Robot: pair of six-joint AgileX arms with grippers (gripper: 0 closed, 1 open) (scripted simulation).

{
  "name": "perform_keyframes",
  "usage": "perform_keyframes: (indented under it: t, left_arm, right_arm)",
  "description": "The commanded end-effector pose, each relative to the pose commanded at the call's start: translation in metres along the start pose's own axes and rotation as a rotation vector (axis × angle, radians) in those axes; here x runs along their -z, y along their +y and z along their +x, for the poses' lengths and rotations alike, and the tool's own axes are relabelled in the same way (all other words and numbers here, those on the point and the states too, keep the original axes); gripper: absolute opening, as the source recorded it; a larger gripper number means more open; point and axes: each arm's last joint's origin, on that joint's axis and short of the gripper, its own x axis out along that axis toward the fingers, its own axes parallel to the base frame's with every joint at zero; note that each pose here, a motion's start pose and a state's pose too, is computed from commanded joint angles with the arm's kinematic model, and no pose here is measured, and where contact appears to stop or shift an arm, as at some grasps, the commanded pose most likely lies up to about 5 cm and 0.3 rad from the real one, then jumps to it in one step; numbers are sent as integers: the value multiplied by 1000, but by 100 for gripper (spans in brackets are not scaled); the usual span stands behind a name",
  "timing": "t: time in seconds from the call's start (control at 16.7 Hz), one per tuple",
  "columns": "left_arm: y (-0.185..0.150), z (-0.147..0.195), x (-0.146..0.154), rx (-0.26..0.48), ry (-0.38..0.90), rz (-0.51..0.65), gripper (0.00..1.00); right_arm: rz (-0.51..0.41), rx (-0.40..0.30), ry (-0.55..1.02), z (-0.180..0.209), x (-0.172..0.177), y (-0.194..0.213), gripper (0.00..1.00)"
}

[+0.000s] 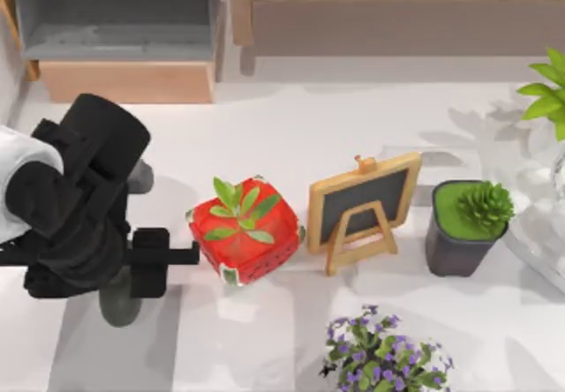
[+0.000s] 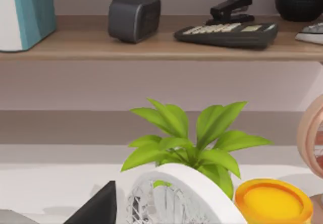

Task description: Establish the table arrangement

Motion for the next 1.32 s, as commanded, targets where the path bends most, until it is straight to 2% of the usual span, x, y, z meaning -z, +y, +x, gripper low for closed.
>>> perform_keyframes:
  t: [0.3,0.6,0.9,1.32]
  left_arm:
    - [2,9,5,-12,32,4,0]
    - [7,29,20,-53,134,11,0]
    - [7,30,21,-56,140,11,0]
    - [7,30,21,-56,140,11,53]
  right_arm:
    - [0,0,0,0,0,0,100]
    - [0,0,0,0,0,0,100]
    - [0,0,0,0,0,0,100]
    - [0,0,0,0,0,0,100]
